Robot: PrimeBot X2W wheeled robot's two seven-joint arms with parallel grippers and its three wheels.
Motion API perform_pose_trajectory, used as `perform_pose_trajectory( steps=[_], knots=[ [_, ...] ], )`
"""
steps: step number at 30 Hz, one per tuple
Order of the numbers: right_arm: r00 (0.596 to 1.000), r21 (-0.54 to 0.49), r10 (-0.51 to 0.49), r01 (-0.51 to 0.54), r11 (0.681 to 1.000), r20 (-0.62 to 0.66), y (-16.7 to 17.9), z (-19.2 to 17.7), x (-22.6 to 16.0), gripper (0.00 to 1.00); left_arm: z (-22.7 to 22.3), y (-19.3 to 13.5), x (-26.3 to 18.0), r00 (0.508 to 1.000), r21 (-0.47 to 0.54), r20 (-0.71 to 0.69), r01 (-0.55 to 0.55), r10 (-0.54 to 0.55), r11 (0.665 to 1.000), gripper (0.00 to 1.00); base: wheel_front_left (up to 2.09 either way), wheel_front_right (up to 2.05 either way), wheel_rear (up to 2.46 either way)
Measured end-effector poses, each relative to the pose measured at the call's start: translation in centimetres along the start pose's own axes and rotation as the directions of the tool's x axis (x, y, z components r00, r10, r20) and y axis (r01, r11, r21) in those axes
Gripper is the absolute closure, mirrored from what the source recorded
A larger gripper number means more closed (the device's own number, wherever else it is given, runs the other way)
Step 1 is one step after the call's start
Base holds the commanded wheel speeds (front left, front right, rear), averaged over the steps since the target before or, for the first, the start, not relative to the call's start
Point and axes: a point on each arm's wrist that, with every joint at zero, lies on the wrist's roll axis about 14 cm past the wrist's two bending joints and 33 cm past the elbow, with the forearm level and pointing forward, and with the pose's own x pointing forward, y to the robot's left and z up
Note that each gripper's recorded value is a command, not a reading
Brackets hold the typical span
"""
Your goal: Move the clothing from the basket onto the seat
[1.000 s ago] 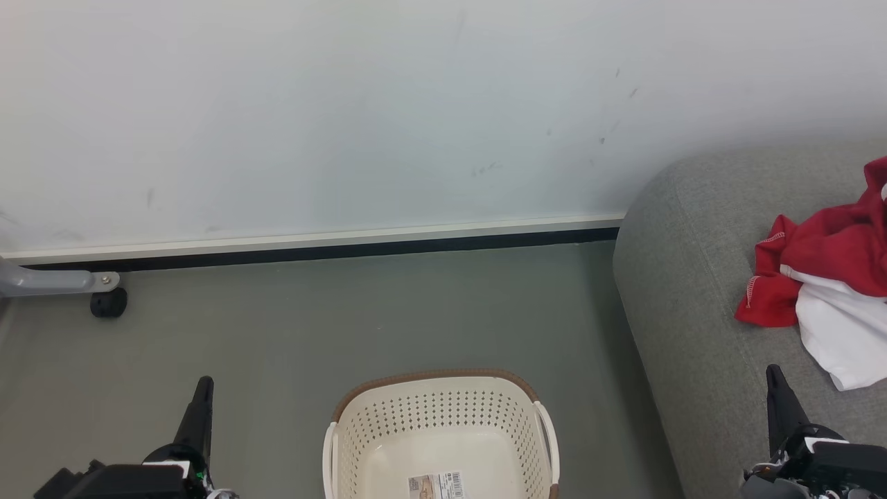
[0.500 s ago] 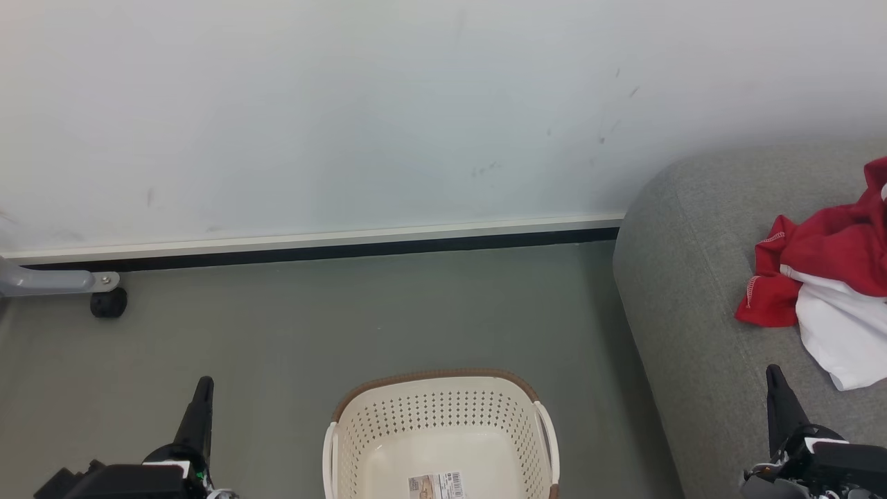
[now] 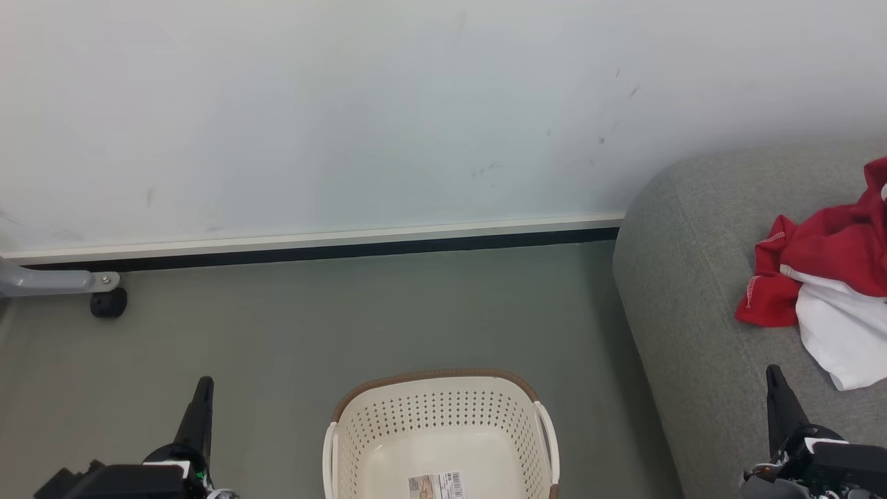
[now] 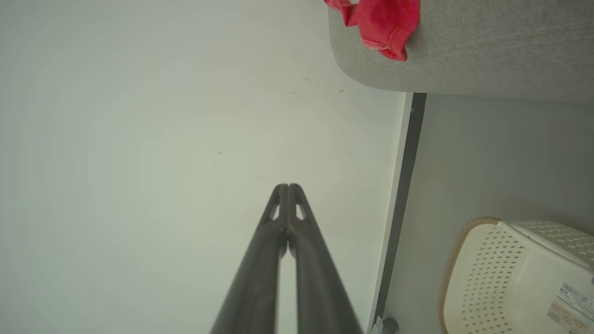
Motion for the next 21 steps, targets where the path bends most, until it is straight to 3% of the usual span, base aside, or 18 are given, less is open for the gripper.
perform_pose_trajectory(
  steps=[21],
  knots=[
    [1.0,0.0,0.0,0.0,1.0,0.0,0.0,0.0,0.0,1.0,0.0,0.0,0.0,1.0,-0.001,0.0,0.0,0.0,1.0,1.0,0.0,0.0,0.0]
  ],
)
